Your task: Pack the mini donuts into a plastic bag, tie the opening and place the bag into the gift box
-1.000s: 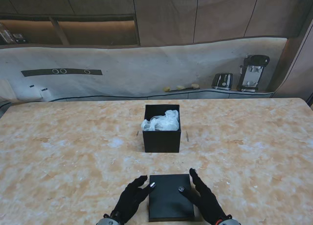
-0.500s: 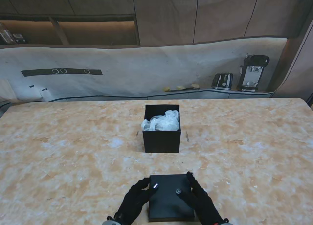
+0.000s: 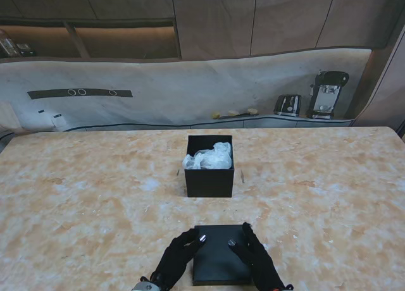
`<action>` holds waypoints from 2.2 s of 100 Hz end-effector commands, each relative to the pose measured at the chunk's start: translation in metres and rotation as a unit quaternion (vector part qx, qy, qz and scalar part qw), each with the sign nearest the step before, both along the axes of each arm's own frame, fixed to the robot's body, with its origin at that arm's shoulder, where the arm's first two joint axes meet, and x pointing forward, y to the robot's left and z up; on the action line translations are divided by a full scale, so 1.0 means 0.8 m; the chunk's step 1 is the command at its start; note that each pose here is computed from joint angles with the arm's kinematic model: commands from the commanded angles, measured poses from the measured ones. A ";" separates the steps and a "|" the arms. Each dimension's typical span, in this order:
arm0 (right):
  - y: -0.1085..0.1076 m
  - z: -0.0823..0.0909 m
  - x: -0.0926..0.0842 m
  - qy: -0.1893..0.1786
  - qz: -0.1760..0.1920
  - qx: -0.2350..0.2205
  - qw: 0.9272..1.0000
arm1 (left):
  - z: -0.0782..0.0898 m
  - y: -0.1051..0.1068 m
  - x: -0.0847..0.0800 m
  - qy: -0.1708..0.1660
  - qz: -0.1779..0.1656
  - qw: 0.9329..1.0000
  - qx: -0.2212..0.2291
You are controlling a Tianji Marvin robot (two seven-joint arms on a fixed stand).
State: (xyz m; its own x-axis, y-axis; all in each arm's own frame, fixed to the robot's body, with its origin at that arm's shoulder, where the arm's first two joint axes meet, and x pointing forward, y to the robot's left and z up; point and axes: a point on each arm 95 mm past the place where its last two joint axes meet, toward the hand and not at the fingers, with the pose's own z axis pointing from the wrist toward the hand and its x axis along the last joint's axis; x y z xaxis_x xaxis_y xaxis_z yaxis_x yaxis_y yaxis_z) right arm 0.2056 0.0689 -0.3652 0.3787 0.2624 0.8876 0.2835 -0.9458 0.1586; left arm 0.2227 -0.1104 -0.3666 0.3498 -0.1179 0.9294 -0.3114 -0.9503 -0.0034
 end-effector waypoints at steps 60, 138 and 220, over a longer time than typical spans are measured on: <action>0.021 0.020 -0.009 -0.017 0.006 0.056 0.998 | 0.015 -0.012 -0.004 -0.014 0.002 0.999 -0.043; 0.026 0.043 -0.017 -0.047 0.017 0.084 0.995 | 0.044 -0.009 0.001 -0.077 -0.006 0.997 -0.029; 0.041 0.090 0.026 -0.116 0.027 0.109 0.987 | 0.094 -0.008 0.036 -0.150 0.021 0.988 -0.025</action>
